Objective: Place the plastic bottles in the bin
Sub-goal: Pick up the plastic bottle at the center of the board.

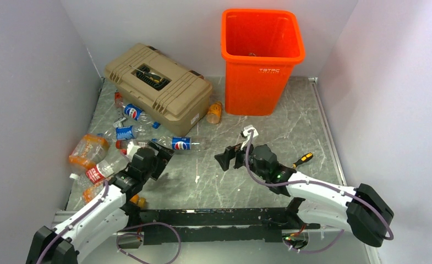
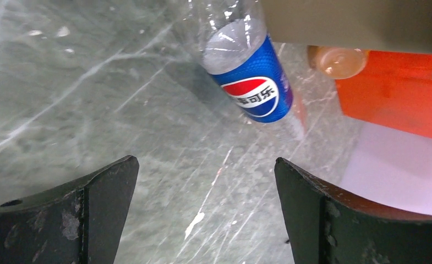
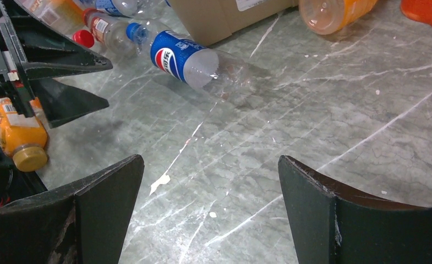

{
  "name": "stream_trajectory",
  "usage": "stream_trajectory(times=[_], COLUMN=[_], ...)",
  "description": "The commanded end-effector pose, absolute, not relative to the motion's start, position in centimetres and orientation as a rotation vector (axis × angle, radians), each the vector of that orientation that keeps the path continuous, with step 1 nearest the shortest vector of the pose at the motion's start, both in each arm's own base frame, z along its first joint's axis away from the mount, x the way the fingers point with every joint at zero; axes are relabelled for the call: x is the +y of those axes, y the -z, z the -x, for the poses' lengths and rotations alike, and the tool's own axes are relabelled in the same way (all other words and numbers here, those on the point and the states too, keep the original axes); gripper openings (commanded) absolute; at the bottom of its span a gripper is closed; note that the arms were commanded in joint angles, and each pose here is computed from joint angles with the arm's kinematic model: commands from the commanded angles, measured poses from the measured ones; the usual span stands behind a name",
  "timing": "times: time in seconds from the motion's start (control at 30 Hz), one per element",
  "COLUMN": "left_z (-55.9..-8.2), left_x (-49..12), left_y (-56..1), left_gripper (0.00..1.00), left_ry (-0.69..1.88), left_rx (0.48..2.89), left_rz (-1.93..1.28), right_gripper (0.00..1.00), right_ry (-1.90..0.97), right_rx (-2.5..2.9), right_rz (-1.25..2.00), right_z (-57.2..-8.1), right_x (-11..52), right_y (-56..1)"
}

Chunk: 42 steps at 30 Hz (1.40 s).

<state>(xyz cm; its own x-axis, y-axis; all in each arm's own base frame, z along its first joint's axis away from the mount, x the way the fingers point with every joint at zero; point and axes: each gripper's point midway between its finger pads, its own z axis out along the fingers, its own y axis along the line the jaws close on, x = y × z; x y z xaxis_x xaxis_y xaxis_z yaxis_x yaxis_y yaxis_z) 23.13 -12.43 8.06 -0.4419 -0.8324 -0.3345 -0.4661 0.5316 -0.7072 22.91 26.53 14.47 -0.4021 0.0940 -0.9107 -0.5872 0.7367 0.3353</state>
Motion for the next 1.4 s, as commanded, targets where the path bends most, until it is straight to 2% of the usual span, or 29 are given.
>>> stream_trajectory(times=[0.0, 0.23, 0.43, 0.63, 0.8, 0.9, 1.03, 1.37], left_z=[-26.1, -27.5, -28.1, -27.1, -25.6, -25.5, -26.6, -29.8], left_x=[-14.5, -14.5, -15.0, -14.0, -11.4, -11.1, -11.9, -14.2], left_y=[-12.1, -12.5, -11.0, -11.5, -11.0, -10.0, -9.2, -7.2], left_gripper=[0.99, 0.99, 0.99, 1.0, 0.99, 0.99, 0.99, 1.0], left_ry=[0.978, 0.993, 0.96, 0.935, 0.806, 0.795, 0.808, 0.809], left_rx=[1.85, 1.78, 1.822, 1.817, 1.82, 1.811, 1.81, 1.849], left_rz=[1.047, 1.04, 1.049, 1.092, 1.158, 1.186, 1.2, 1.198], right_gripper=[0.97, 0.97, 0.96, 0.95, 0.95, 0.94, 0.94, 0.94], right_ry=[-0.786, -0.786, -0.814, -0.807, -0.776, -0.736, -0.722, -0.711], right_rx=[1.828, 1.829, 1.822, 1.748, 1.739, 1.801, 1.872, 1.858], right_rz=[0.335, 0.311, 0.284, 0.089, 0.114, 0.1, 0.085, 0.063], right_z=[-22.9, -22.6, -22.4, -23.7, -25.1, -25.8, -25.6, -25.0], right_x=[26.0, 25.3, 25.3, 23.7, 25.0, 25.4, 25.3, 24.1], right_y=[-15.1, -14.7, -15.2, -17.5, -19.5, -18.4, -16.3, -16.8])
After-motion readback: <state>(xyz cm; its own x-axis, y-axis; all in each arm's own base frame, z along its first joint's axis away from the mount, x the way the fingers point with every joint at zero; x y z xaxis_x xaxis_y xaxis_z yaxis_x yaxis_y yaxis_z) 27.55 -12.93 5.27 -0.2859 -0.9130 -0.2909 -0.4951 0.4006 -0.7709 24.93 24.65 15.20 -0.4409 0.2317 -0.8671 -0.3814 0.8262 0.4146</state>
